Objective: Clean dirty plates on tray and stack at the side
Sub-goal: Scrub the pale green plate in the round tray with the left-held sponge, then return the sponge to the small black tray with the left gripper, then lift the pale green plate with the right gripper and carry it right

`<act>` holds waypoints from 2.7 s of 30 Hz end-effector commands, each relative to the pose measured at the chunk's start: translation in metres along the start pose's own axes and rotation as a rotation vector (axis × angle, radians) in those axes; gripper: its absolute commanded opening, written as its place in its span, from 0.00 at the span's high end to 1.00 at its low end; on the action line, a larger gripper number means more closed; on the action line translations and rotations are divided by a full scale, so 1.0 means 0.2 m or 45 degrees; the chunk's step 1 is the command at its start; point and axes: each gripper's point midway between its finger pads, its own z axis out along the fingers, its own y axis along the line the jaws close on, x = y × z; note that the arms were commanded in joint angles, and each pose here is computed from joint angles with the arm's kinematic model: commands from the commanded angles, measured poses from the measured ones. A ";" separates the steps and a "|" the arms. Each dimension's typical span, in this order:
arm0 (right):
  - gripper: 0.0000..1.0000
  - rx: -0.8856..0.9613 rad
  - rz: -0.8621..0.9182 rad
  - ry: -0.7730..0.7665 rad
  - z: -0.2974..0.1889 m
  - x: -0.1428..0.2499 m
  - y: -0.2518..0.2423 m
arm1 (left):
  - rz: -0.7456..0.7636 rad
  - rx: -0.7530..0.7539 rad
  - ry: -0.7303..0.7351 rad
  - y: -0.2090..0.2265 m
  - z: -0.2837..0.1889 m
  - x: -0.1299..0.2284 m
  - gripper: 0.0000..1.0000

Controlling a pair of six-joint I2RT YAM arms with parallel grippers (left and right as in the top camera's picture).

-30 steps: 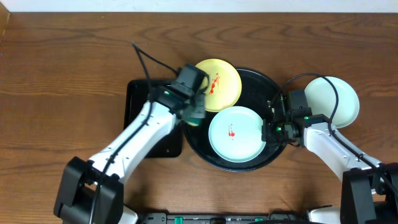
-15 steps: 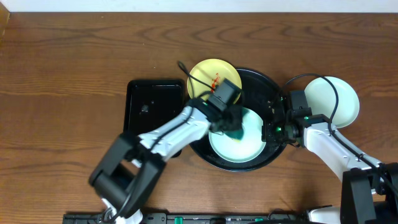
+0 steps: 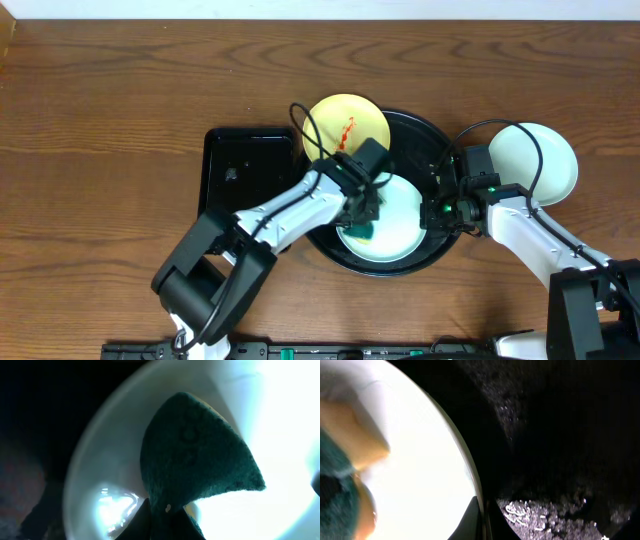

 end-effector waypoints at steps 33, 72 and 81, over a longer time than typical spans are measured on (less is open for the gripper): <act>0.99 0.031 0.012 0.019 0.01 0.02 -0.01 | 0.188 -0.049 -0.087 -0.05 0.05 -0.04 0.93; 0.99 0.510 -0.117 -0.559 -0.60 -0.35 -0.17 | -0.099 0.076 -0.353 0.88 -0.75 -0.49 0.92; 0.99 0.821 -0.362 -0.801 -0.94 -0.48 -0.14 | -0.135 0.031 -0.145 1.01 -0.45 -0.47 0.93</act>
